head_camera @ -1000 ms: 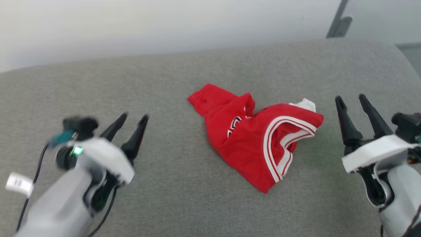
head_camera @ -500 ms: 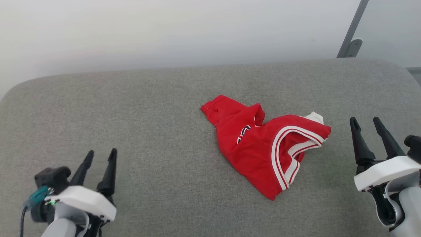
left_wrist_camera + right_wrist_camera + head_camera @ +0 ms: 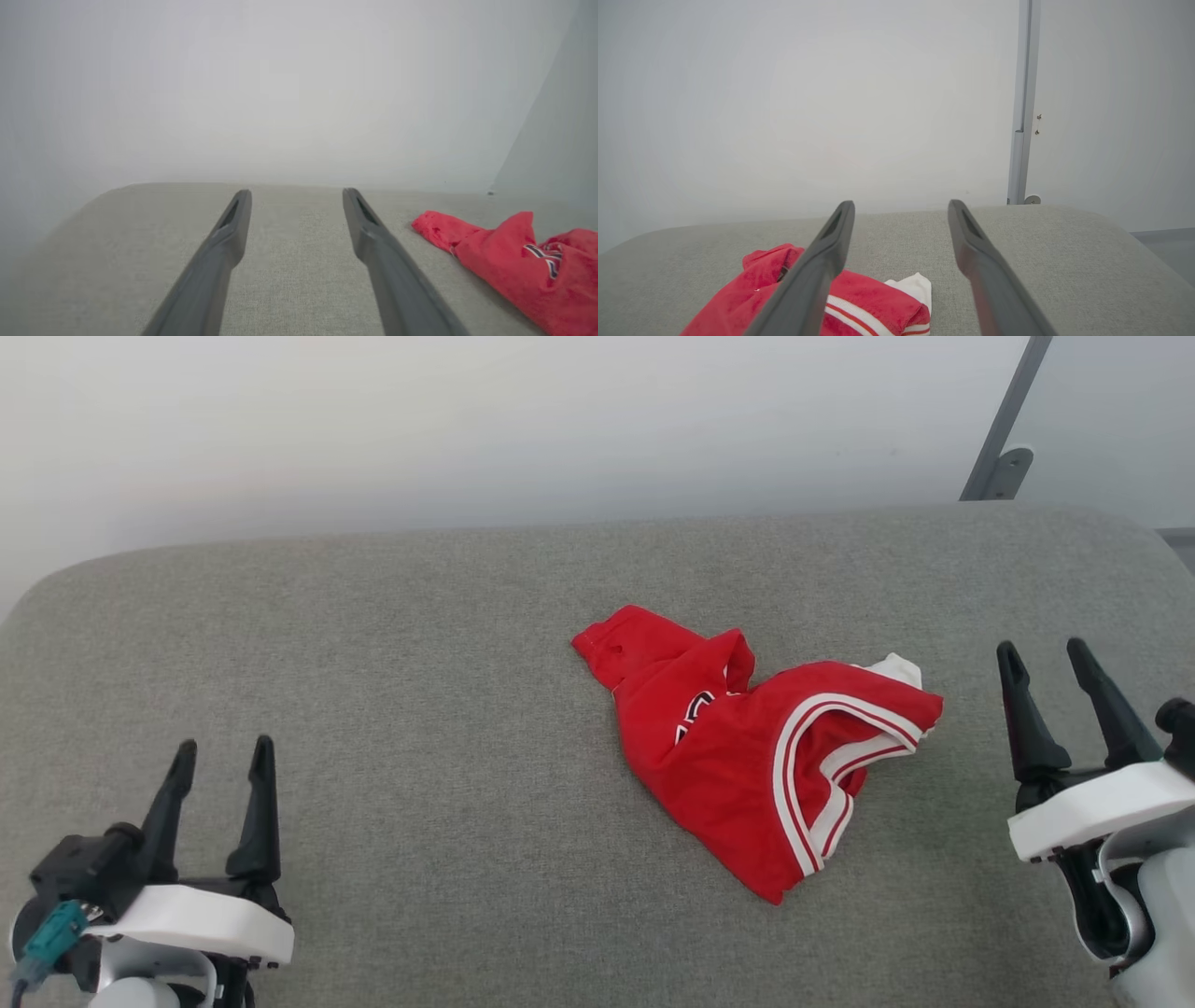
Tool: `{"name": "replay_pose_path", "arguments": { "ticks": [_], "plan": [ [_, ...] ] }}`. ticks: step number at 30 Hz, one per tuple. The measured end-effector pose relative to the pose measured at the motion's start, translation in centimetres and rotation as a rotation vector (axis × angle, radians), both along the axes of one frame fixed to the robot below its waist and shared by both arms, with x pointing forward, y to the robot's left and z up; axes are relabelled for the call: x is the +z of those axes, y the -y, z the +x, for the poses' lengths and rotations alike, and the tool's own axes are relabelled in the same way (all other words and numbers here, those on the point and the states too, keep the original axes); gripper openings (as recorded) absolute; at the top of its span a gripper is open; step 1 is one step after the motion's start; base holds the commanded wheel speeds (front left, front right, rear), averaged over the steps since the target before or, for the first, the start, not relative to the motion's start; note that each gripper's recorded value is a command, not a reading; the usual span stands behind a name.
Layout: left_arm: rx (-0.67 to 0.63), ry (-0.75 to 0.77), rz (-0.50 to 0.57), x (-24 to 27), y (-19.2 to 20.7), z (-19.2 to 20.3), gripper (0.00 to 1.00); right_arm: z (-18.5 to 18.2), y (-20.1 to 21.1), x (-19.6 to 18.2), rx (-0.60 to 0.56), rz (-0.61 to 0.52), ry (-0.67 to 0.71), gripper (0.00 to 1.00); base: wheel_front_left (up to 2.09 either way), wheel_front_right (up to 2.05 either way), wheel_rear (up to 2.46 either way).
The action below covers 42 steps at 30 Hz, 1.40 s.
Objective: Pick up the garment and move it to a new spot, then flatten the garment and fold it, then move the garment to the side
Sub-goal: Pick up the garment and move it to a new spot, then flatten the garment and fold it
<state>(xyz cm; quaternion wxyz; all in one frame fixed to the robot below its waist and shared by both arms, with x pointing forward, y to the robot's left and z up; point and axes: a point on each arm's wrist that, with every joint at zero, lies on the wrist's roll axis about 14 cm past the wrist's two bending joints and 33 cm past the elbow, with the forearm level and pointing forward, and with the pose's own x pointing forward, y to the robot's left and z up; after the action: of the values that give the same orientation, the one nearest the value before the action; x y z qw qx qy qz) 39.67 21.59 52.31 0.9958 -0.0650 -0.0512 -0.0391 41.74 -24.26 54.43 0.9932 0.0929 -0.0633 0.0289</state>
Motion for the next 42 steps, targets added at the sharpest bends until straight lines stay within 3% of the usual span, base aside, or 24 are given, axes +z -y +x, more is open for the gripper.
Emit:
{"name": "replay_pose_path", "arguments": {
  "ticks": [35,42],
  "plan": [
    [-0.021,-0.001,-0.036,-0.5,1.6,-0.5,1.00,-0.4,0.0,0.6,-0.006,-0.003,0.023,1.00,0.00,0.00,0.00],
    [-0.008,-0.017,-0.070,-1.2,1.7,-0.6,1.00,0.9,0.6,-1.6,0.022,-0.048,-0.120,1.00,0.00,0.00,0.00]
  ]
}}
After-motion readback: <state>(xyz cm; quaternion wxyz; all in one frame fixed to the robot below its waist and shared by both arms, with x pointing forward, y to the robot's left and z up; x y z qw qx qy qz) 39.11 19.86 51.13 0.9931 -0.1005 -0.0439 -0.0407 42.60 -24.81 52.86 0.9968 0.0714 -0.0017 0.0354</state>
